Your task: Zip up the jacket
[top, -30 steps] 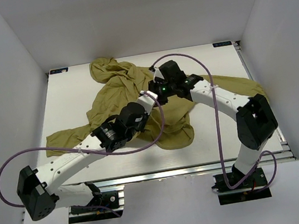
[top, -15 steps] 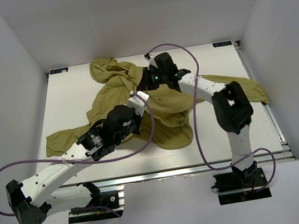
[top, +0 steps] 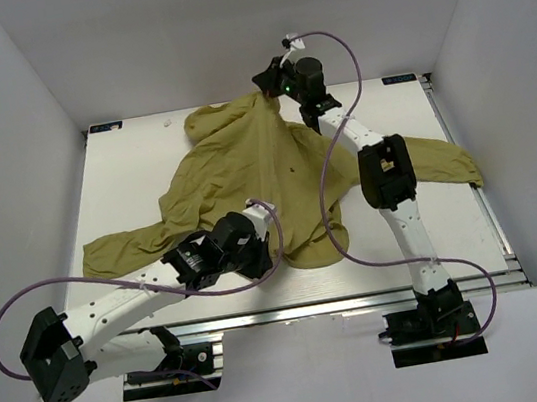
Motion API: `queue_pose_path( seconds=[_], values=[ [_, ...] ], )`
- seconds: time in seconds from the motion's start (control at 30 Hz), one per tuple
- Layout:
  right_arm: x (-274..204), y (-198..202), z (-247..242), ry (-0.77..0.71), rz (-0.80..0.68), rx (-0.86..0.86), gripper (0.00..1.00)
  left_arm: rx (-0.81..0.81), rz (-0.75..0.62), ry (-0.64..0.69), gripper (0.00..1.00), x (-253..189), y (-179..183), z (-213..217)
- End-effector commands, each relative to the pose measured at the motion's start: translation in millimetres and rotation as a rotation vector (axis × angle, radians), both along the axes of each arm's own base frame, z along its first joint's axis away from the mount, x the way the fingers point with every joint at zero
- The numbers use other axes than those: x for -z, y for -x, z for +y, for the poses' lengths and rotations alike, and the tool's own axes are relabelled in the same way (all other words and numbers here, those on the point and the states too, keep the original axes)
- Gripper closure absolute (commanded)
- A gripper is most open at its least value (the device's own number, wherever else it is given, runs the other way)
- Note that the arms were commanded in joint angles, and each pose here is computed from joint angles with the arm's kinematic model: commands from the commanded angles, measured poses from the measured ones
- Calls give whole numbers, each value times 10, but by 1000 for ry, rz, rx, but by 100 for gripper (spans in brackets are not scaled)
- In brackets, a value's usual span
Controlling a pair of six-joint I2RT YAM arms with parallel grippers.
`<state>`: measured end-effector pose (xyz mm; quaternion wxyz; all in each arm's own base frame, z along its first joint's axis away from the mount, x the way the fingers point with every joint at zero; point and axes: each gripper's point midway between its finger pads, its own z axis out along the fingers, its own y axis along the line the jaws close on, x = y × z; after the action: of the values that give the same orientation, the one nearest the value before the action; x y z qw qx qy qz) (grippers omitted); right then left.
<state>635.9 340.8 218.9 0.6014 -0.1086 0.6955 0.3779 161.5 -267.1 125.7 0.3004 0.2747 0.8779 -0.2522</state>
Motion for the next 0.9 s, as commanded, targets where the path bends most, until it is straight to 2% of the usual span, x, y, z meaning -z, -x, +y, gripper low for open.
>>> queue_pose_path(
  seconds=[0.0,0.07,0.27,0.33,0.47,0.5,0.57,0.6,0.63,0.67,0.7,0.77,0.8,0.87],
  values=[
    [-747,-470,-407,-122,-332,217,100,28,166,52,100,110,301,-75],
    [-942,-536,-526,-158,-403,264,100,18,191,50,100,164,332,-66],
    [-1133,-640,-923,-177,-498,383,100,-16,265,18,100,281,437,19],
    [-1192,-630,-965,-169,-521,370,100,-22,278,-4,100,313,458,58],
    [-1143,-461,-757,-106,-497,227,100,-40,257,9,100,243,406,43],
    [-1334,-360,-758,-111,-512,210,82,-44,246,20,100,207,383,26],
    [-1207,-298,-716,-75,-449,173,49,-90,196,37,100,103,262,16],
    [-1382,-204,-745,-67,-431,172,11,-113,180,40,91,69,208,17],
    [-1230,-170,-757,-53,-369,171,11,-139,155,42,74,-16,131,9],
    [-1236,-125,-789,-45,-345,176,11,-193,111,22,52,-46,4,57],
    [-1502,23,-847,-49,-351,182,11,-229,89,10,2,-81,-89,91],
    [-1129,123,-928,18,-180,204,11,-331,57,-30,2,-172,-295,186],
    [-1361,323,-997,21,-176,208,11,-436,45,-44,2,-195,-501,336],
    [-1089,539,-1130,54,-13,245,11,-479,75,-2,2,-305,-733,392]
  ],
)
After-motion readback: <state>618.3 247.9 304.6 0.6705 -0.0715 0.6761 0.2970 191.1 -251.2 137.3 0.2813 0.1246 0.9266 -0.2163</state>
